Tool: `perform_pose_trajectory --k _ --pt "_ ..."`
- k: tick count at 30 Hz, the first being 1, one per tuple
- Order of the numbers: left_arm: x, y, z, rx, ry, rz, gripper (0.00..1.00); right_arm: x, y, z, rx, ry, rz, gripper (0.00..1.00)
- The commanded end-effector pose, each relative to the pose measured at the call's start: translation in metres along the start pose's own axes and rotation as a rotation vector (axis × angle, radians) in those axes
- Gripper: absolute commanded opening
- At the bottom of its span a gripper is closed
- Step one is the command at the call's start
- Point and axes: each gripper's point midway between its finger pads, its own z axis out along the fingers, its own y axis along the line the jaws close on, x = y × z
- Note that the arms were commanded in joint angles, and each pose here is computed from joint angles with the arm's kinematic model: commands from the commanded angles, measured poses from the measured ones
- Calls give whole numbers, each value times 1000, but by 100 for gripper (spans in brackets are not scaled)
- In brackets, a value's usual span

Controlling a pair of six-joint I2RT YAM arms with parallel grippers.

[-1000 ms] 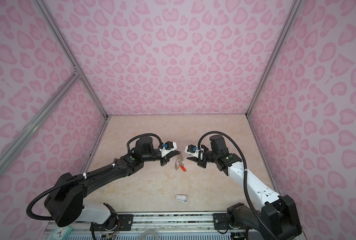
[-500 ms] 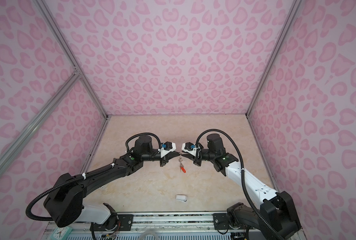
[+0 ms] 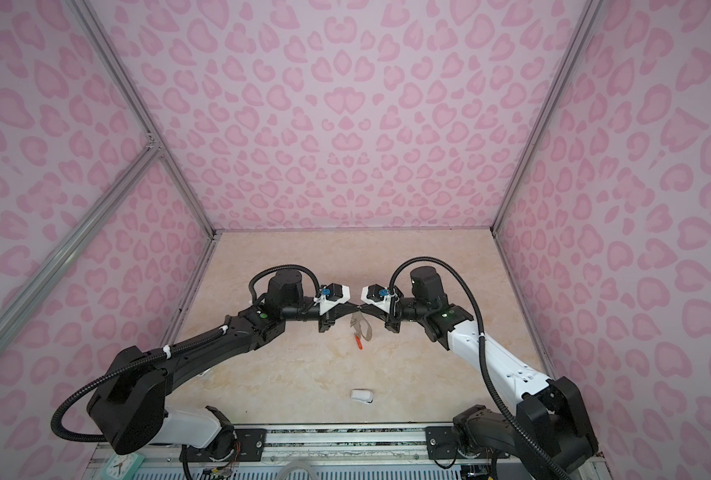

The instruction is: Put the keys on the keyring

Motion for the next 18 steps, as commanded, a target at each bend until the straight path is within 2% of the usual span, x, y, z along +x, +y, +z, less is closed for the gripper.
perform_pose_trajectory --k 1,3,5,7,12,15,18 --pt "-6 -6 -1 41 -18 16 3 -7 3 1 -17 -33 -3 4" --pt "-4 -6 -1 42 -8 12 6 -6 4 1 -24 -36 4 0" --pt "-2 -2 -2 18 17 7 24 -2 5 2 -31 -19 9 0" --pt "0 2 -7 -20 38 24 35 2 6 2 -35 0 6 0" --pt "14 7 -18 -81 128 57 40 14 6 4 -8 72 -49 0" --pt "20 5 -22 -79 175 64 37 17 5 6 10 94 -89 0" --pt "20 3 -23 -82 186 75 30 15 3 7 27 97 -105 0"
